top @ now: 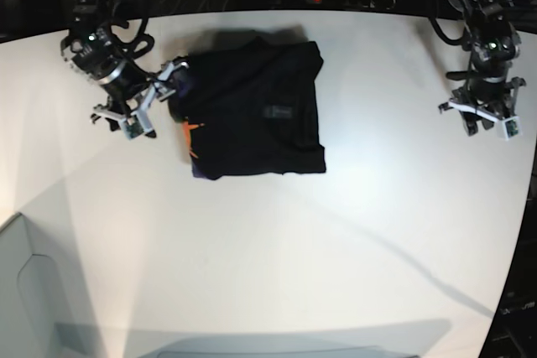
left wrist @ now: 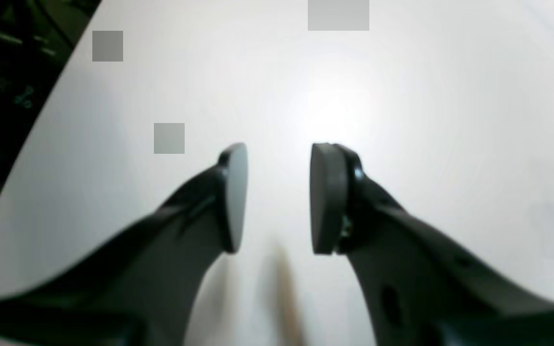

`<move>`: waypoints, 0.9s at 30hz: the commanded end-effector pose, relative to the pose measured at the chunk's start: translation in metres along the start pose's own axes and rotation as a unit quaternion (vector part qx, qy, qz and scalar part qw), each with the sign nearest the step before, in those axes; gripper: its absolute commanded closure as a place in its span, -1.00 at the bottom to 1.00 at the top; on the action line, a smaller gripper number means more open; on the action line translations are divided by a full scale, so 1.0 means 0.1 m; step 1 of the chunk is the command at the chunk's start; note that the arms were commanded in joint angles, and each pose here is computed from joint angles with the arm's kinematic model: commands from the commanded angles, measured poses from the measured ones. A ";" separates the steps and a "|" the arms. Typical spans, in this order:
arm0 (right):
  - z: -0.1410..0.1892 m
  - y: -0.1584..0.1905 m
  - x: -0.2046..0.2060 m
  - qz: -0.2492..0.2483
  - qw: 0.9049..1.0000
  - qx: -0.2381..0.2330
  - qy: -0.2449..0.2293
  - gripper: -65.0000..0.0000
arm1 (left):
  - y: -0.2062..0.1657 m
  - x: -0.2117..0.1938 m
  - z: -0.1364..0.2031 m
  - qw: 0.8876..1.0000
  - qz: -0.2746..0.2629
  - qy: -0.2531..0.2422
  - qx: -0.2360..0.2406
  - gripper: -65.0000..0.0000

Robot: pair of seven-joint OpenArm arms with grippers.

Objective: Fold the T-shirt properly
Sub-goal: 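Push the bundle's edge with the right gripper to square it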

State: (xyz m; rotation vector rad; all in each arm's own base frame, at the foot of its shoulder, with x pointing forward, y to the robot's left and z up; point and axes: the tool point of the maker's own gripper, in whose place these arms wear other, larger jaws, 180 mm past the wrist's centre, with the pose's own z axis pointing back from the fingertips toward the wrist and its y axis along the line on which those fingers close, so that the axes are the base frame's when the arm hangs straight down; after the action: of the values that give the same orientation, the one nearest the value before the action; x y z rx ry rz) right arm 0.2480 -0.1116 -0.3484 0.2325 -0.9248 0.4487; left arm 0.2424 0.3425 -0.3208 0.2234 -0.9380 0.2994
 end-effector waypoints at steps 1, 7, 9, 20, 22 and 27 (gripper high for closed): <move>0.04 0.05 0.19 0.002 0.999 0.006 -0.036 -0.13 | 0.06 0.11 0.04 1.000 -0.011 -0.019 0.006 0.34; -0.04 0.38 0.20 -0.020 0.998 0.039 -0.041 -0.13 | 0.06 0.08 0.05 1.000 -0.013 -0.016 0.006 0.34; -0.11 0.45 0.07 -0.031 0.998 0.053 -0.024 -0.13 | 0.07 0.07 0.05 1.000 -0.013 -0.014 0.006 0.34; 0.14 -0.30 0.04 -0.051 0.997 -0.055 -0.032 -0.13 | 0.25 0.08 0.07 0.999 -0.004 -0.016 0.028 0.34; 0.16 -0.27 0.12 -0.043 0.997 -0.055 -0.042 -0.13 | 0.24 0.08 0.07 1.000 -0.005 -0.016 0.027 0.34; 0.06 0.12 0.17 -0.031 0.999 -0.002 -0.042 -0.13 | 0.23 0.07 0.07 1.000 -0.003 -0.015 0.027 0.34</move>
State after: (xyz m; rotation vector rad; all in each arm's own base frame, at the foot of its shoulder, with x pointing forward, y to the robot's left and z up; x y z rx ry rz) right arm 0.2436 -0.0999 -0.3418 0.2708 -0.9565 0.3747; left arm 0.2284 0.3591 -0.3218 0.2603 -0.9207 0.3282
